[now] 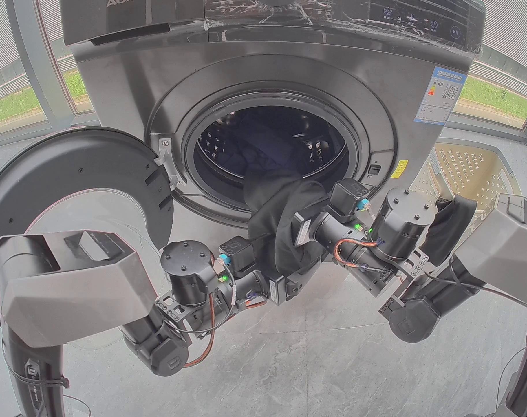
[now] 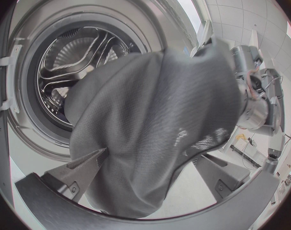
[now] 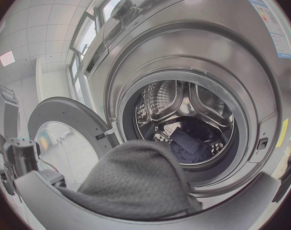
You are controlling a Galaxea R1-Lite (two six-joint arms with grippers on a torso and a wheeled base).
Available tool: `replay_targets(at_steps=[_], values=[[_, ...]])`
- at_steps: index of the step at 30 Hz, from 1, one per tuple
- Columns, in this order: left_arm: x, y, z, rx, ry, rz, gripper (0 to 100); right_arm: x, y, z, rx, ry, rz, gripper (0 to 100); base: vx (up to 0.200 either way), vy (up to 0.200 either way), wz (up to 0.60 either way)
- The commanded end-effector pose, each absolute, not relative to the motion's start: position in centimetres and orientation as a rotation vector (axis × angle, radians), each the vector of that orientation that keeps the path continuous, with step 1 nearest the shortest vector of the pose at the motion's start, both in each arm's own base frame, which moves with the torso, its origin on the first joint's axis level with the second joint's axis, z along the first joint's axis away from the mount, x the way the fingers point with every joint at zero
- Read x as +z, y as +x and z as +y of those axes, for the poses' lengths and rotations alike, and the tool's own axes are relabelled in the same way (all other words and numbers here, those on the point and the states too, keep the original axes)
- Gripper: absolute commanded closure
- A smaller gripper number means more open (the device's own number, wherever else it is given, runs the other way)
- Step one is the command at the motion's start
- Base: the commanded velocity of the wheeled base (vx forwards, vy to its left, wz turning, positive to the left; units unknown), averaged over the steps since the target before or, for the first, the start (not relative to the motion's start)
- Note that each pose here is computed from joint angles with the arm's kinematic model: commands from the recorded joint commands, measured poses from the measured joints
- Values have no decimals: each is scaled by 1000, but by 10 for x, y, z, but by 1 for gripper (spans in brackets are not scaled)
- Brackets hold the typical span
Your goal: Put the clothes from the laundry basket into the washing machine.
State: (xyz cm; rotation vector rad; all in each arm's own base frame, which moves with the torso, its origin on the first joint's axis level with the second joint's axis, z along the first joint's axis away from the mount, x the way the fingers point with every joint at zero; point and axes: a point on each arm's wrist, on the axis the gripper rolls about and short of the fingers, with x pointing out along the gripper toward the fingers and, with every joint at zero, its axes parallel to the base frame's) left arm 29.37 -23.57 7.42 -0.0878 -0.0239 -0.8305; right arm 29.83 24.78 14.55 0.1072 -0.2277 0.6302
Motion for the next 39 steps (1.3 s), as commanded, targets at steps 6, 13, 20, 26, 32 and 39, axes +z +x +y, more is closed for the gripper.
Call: replay_targets(at_steps=[6,13,20,26,32,39], values=[[57,324,-242,-771,-92,-35,0,146,288,257,651,112,-222,100,0,0,0],[54,338,-243,-721,-101,-60,0,146,283,262,651,132,-215,100,0,0,0],[53,340,-242,-712,-103,-60,100,152,280,259,651,135,-222,100,0,0,0],[54,342,-242,-709,-107,-69,100,154,278,255,645,135,-220,100,0,0,0],[64,347,-232,-668,-128,-97,100,161,275,237,618,156,-220,100,0,0,0],[84,351,-215,-622,-144,-139,100,144,294,197,510,133,-146,100,0,0,0]])
